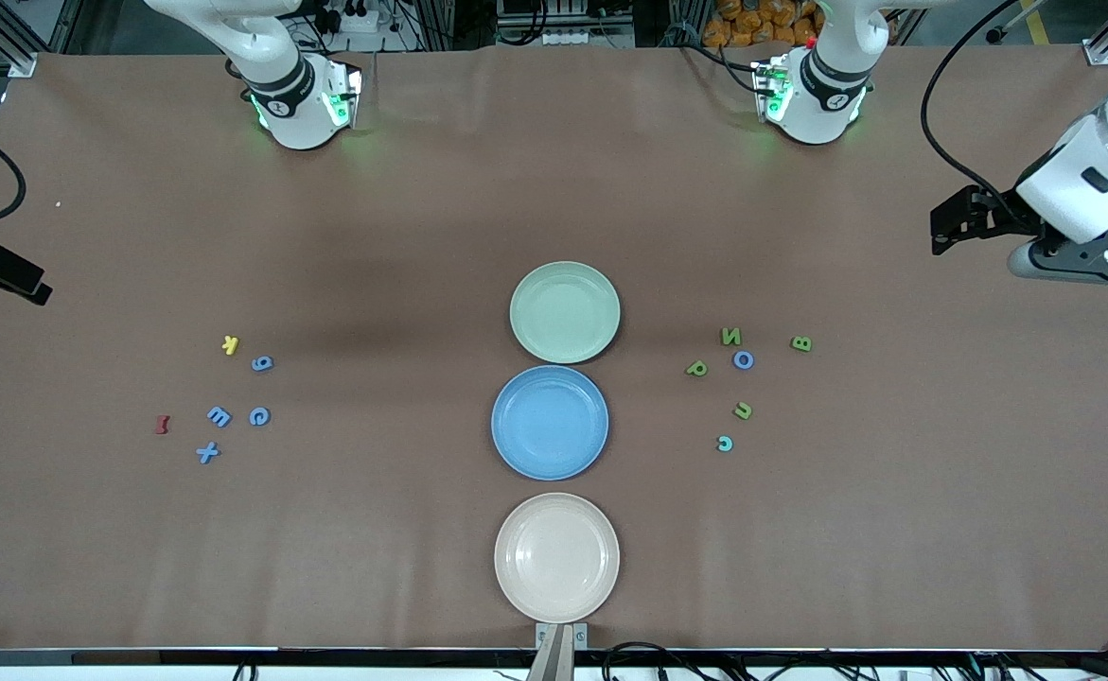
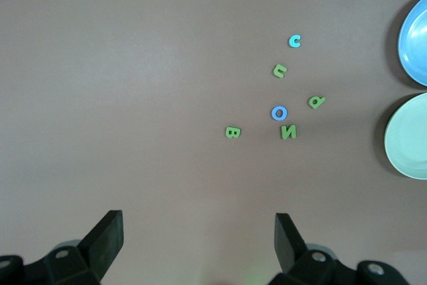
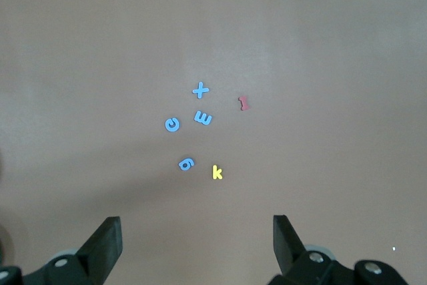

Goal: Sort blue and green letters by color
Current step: 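Move the right gripper toward the blue letters while the left gripper approaches the green letters, then grasp the blue 6 with the right gripper while the left gripper grasps the green d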

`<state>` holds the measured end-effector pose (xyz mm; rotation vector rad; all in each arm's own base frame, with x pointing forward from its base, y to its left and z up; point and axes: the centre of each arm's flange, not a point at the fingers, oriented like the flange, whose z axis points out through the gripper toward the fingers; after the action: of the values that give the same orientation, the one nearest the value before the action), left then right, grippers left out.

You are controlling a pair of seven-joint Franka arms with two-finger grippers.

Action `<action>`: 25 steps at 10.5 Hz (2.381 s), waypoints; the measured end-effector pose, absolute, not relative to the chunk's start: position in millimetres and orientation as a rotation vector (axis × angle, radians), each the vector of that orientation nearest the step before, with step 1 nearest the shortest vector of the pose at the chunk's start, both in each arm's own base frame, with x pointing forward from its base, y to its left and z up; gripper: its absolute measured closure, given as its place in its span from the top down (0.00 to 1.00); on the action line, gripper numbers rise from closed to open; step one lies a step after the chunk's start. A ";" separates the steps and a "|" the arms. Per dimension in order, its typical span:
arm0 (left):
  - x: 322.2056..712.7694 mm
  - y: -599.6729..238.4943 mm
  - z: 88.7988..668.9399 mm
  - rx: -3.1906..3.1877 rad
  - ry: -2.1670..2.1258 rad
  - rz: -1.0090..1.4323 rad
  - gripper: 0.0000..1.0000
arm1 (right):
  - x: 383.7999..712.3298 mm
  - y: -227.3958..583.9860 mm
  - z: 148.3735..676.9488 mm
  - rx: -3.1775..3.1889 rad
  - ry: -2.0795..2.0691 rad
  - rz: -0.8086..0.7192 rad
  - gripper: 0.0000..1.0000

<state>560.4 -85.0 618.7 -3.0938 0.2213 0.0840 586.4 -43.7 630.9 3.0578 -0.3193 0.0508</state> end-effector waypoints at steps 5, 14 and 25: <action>590.4 -96.4 548.9 -3.062 0.255 0.191 1.00 | 587.7 -42.5 628.5 3.058 -0.316 0.045 1.00; 591.8 -144.9 376.0 -3.136 0.021 0.118 1.00 | 618.1 -41.3 481.1 3.063 -0.280 0.107 1.00; 554.0 -308.0 265.3 -3.142 0.714 0.020 1.00 | 568.6 -31.9 229.8 3.152 -0.445 -0.105 1.00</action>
<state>554.0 -308.0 265.3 -3.1420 0.7142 0.0196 568.6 -31.9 229.8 3.1518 -0.4447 -0.1055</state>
